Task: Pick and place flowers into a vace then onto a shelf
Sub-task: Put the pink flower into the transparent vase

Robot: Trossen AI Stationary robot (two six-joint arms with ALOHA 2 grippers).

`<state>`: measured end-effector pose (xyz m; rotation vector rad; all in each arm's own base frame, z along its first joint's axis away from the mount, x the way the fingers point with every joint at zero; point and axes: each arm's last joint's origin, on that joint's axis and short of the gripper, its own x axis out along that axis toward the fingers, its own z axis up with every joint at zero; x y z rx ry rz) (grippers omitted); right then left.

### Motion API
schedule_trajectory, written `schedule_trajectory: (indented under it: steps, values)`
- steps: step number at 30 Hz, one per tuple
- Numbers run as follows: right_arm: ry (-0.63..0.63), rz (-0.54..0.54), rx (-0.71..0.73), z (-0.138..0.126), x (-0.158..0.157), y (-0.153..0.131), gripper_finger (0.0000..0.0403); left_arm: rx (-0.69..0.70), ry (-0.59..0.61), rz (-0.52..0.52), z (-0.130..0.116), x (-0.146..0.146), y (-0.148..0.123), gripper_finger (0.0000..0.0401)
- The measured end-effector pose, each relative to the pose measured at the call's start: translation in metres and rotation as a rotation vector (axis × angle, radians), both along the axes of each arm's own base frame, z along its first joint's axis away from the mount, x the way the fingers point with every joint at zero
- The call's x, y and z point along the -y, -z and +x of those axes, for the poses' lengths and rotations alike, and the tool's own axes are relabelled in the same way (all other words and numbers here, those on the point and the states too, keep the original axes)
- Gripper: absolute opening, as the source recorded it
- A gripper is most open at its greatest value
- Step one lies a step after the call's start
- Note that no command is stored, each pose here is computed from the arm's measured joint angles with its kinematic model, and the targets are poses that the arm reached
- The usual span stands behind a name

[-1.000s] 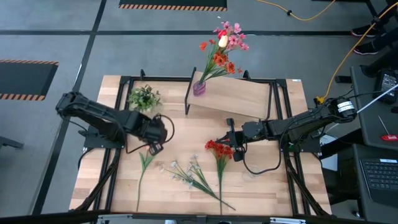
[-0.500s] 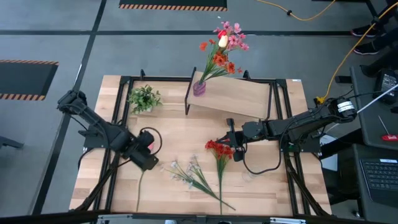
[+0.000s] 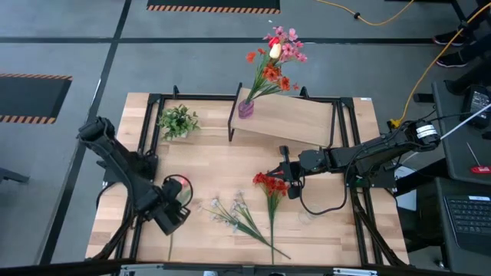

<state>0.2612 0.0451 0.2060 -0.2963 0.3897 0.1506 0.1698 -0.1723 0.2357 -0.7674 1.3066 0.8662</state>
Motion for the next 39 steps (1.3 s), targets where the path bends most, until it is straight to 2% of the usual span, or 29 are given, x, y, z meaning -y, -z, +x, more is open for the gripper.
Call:
schedule_trajectory:
  steps: [6, 12, 19, 27, 34, 39]
  values:
    - [0.000, 0.000, 0.000, 0.000, 0.000, 0.000, 0.0005, -0.067, -0.028, 0.059, 0.007, 0.009, 0.021, 0.0174]
    - [0.001, 0.002, 0.000, 0.000, 0.000, 0.000, 0.0005, -0.146, -0.083, 0.061, 0.011, 0.016, 0.038, 0.0182]
    - [0.001, 0.003, 0.000, 0.000, 0.000, 0.000, 0.0005, -0.083, -0.037, 0.099, 0.018, 0.020, 0.046, 0.0182]
    - [0.001, 0.003, -0.001, 0.000, 0.000, 0.000, 0.0005, -0.078, -0.038, 0.104, 0.018, 0.019, 0.046, 0.0182]
    - [0.001, 0.003, -0.001, 0.000, 0.000, 0.000, 0.0005, -0.057, -0.027, 0.032, 0.011, 0.014, 0.082, 0.0182]
    - [0.001, 0.004, -0.001, 0.000, 0.000, 0.000, 0.0005, -0.075, -0.032, 0.077, 0.003, 0.002, 0.097, 0.0182]
